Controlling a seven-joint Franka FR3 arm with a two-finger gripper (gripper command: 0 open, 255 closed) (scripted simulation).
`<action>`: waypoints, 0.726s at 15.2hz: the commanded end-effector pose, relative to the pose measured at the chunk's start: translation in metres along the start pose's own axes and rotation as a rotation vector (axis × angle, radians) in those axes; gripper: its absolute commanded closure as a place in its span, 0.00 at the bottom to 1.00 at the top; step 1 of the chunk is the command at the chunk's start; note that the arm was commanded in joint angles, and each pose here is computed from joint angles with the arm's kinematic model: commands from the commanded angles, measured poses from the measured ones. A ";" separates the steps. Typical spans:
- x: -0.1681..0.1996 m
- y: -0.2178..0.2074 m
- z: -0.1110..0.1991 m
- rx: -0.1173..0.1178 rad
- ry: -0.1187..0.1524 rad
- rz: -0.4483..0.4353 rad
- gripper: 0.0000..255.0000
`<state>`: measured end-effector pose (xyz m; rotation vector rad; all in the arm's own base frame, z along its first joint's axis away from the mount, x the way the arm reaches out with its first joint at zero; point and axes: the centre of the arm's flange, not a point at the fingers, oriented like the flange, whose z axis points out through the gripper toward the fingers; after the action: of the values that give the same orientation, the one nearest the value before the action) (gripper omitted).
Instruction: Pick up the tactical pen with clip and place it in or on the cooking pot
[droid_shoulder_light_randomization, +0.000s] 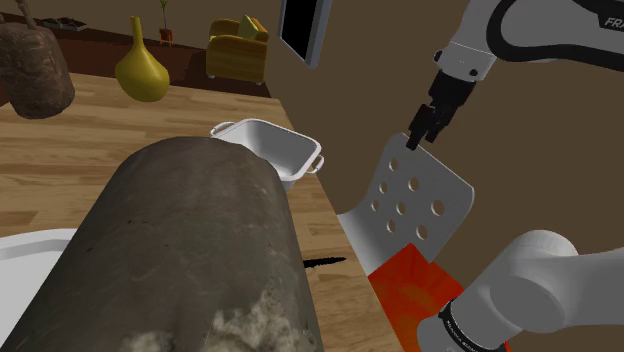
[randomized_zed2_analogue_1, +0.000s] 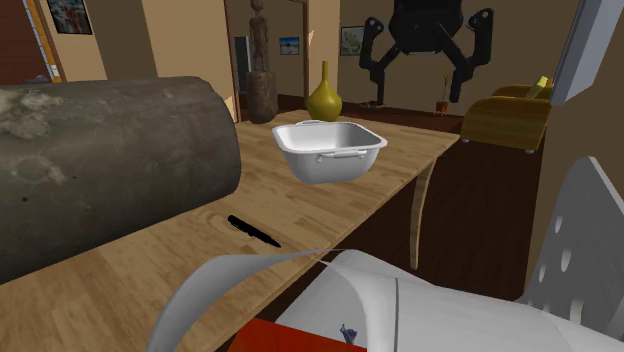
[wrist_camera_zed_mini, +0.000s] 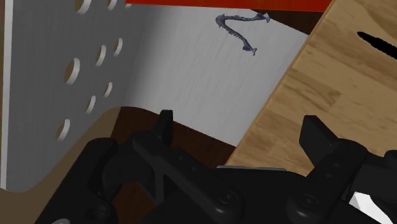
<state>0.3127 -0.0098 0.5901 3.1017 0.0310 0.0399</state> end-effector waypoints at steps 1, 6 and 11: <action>0.000 0.000 0.000 0.000 0.000 0.000 0.00; 0.025 -0.049 0.040 -0.002 -0.028 -0.228 0.00; 0.037 -0.102 0.081 -0.004 -0.055 -0.455 0.00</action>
<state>0.3466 0.0788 0.5142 3.0232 0.6533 -0.0504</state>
